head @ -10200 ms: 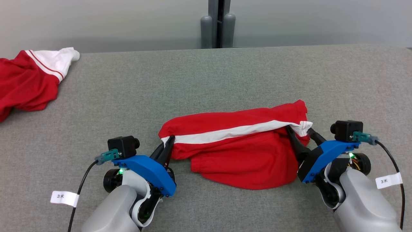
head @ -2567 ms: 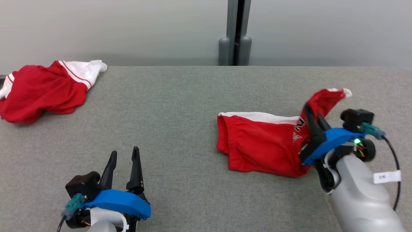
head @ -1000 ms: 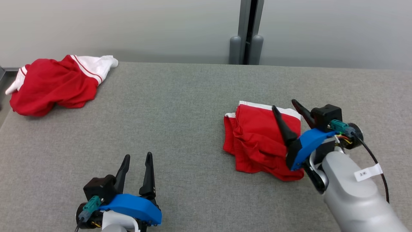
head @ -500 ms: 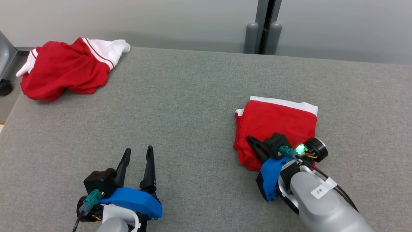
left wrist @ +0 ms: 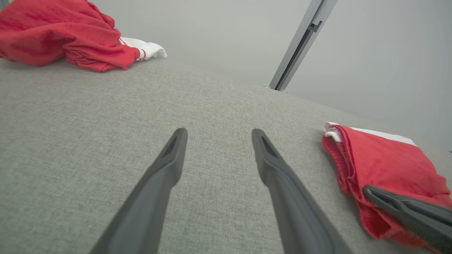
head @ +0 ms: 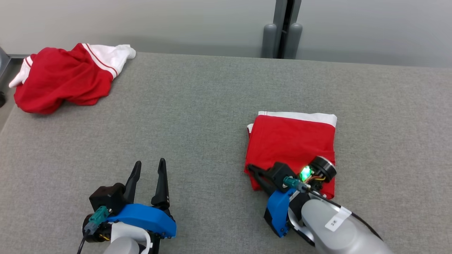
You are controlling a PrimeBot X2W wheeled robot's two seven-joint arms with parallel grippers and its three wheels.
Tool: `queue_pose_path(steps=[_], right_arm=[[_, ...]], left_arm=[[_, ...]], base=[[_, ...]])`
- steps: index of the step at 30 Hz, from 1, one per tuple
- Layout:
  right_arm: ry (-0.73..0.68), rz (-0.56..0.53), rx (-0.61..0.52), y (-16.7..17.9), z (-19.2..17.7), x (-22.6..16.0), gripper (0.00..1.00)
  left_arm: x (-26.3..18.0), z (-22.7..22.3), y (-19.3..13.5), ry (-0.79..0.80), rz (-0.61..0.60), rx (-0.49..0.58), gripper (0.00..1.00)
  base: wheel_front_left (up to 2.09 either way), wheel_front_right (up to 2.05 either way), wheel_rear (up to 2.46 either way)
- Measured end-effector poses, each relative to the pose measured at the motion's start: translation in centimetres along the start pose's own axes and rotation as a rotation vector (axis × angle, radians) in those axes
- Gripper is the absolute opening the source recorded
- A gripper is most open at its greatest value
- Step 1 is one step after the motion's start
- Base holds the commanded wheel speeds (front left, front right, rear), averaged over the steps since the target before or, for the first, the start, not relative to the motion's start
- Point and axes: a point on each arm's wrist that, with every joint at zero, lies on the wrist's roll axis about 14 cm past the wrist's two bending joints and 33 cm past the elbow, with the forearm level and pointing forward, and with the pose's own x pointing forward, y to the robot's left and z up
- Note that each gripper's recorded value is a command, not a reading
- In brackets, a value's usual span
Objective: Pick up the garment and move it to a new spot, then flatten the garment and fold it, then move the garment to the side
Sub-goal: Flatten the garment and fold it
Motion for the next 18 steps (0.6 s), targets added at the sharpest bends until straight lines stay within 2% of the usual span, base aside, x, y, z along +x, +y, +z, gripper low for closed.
queue_pose_path(steps=[3, 5, 6, 8, 10, 11, 12, 16, 17, 18], right_arm=[[-0.004, 0.004, 0.016, 0.7, -0.3, -0.6, 0.00], [-0.040, -0.010, 0.026, 0.4, 0.8, -0.7, 0.00], [-0.069, -0.024, 0.037, 0.0, 1.7, -0.7, 0.03], [-0.102, -0.040, 0.046, -0.5, 2.7, -0.8, 0.19], [-0.163, -0.080, 0.071, -1.5, 4.4, -1.2, 0.38], [-0.190, -0.104, 0.087, -2.0, 5.0, -1.6, 0.64], [-0.215, -0.130, 0.100, -2.7, 5.6, -2.0, 1.00], [-0.285, -0.255, 0.152, -5.5, 6.6, -4.5, 1.00], [-0.303, -0.325, 0.173, -7.0, 6.4, -6.1, 1.00], [-0.303, -0.325, 0.173, -7.0, 6.4, -6.1, 1.00]], left_arm=[[0.1, 0.1, -0.4, -0.003, -0.013, 0.004, 1.00], [0.2, 0.2, -0.6, -0.005, -0.020, 0.006, 1.00], [0.2, 0.2, -0.8, -0.007, -0.025, 0.008, 1.00], [0.3, 0.4, -0.9, -0.010, -0.030, 0.012, 1.00], [0.3, 0.7, -1.1, -0.018, -0.039, 0.023, 1.00], [0.4, 0.9, -1.2, -0.024, -0.044, 0.027, 1.00], [0.5, 1.2, -1.4, -0.031, -0.050, 0.030, 1.00], [0.6, 2.2, -2.5, -0.058, -0.094, 0.053, 1.00], [0.5, 2.3, -3.1, -0.062, -0.114, 0.070, 1.00], [0.5, 2.3, -3.1, -0.062, -0.114, 0.070, 1.00]], base=[[0.00, 0.00, 0.00], [0.00, 0.00, 0.00], [0.00, 0.00, 0.00], [0.00, 0.00, 0.00], [0.00, 0.00, 0.00], [0.00, 0.00, 0.00], [0.00, 0.00, 0.00], [0.00, 0.00, 0.00], [0.00, 0.00, 0.00], [0.00, 0.00, 0.00]])
